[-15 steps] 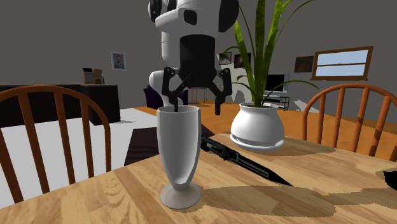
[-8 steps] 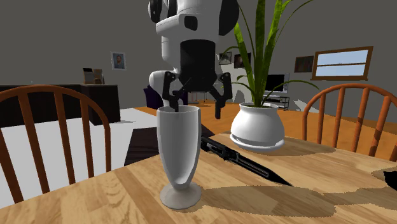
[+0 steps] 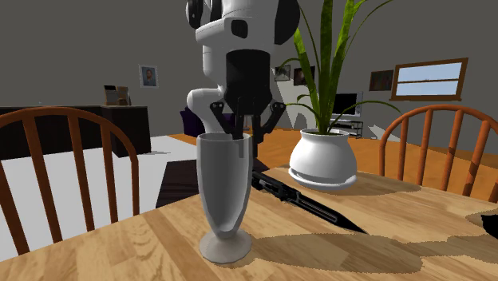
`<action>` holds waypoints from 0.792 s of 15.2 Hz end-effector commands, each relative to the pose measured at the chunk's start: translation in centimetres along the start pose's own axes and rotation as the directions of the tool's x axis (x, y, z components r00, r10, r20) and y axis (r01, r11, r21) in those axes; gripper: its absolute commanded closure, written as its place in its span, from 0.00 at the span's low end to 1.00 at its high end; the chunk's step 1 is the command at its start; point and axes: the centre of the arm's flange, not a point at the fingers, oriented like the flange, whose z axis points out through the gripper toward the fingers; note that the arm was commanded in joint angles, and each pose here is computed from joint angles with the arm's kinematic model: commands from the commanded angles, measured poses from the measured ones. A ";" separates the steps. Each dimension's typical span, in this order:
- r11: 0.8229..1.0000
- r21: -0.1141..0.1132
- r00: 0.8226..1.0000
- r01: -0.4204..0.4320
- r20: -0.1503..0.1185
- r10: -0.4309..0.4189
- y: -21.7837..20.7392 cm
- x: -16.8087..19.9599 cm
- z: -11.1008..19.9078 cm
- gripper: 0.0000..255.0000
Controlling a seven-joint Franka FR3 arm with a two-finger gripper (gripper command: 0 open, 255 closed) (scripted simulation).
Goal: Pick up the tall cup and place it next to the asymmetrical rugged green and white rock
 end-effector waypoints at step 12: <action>1.000 0.000 1.000 0.000 0.000 0.000 0.0 0.2 -4.7 1.00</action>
